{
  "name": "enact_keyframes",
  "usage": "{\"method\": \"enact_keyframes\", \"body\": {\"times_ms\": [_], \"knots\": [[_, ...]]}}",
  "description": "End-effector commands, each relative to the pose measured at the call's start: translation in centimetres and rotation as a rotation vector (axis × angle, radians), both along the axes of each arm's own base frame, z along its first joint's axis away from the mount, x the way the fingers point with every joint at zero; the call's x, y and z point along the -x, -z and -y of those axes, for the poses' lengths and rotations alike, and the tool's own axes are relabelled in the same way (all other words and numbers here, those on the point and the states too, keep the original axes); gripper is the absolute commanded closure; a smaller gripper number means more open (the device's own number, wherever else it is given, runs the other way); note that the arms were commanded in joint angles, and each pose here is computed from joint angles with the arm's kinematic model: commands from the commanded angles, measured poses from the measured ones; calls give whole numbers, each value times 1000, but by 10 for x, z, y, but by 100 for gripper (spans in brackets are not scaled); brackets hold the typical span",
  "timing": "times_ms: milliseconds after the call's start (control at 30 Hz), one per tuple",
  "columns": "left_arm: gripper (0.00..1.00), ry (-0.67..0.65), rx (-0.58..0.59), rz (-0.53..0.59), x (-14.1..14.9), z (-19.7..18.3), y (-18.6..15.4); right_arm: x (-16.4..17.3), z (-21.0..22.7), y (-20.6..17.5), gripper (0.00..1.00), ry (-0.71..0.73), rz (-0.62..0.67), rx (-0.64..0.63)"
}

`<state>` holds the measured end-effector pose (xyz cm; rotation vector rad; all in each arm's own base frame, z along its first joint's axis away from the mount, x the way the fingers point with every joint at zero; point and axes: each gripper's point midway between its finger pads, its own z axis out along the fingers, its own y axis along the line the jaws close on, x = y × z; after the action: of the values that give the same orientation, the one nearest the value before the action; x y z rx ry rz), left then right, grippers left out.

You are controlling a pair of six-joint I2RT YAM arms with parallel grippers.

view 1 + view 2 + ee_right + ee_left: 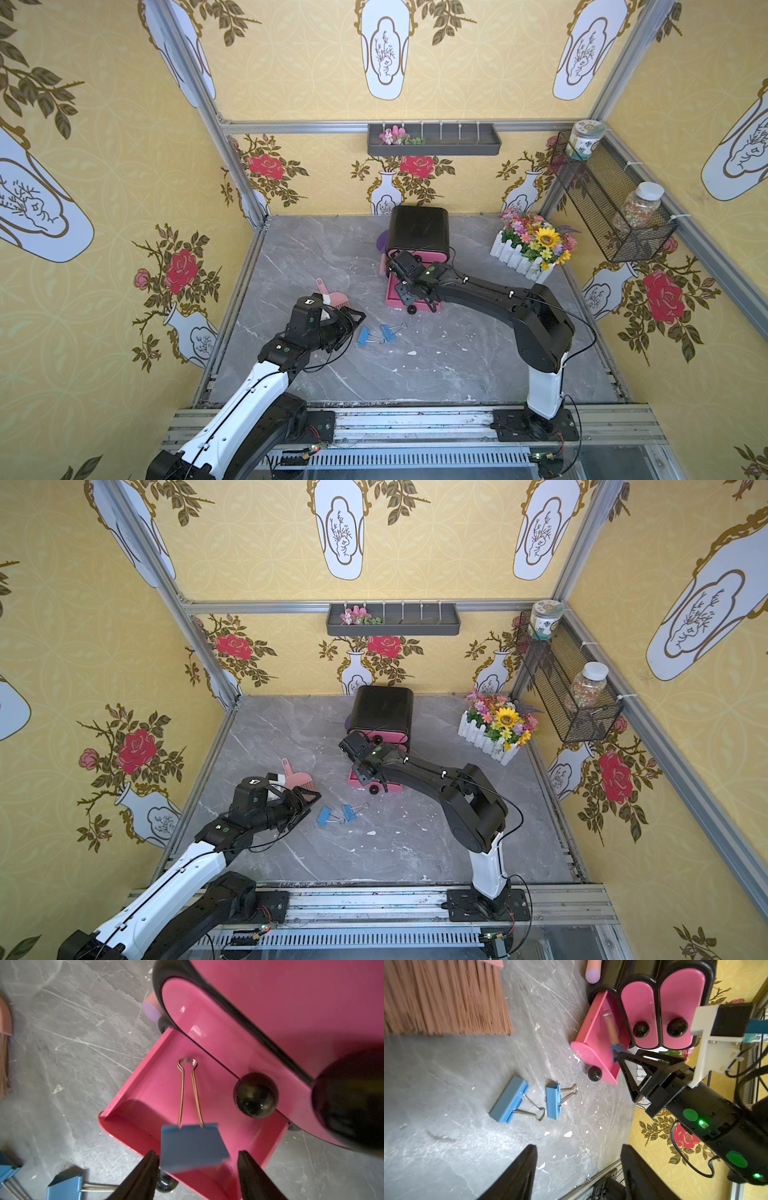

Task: Put the binder clips in the drawer according to color
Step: Place the binder clip in the drawer.

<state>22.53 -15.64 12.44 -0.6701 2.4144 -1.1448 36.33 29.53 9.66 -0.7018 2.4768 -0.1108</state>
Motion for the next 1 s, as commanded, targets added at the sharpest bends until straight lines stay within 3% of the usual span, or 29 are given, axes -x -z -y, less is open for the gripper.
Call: {"method": "enact_keyframes", "body": {"times_ms": [0,267,500,733,967], "knots": [[30,7,6,-4,2,1,1,-6,-2,-2,28,22,42,-5],[31,21,-68,29,-3,-5,-5,2,-12,-23,16,2,83,-40],[30,58,-171,38,-13,-8,-8,35,-23,-45,11,-18,43,-183],[30,30,-152,-11,-8,-10,6,91,-49,-16,12,-33,-95,-237],[29,-11,-141,-52,5,-17,18,113,-72,28,25,-12,-216,-214]]}}
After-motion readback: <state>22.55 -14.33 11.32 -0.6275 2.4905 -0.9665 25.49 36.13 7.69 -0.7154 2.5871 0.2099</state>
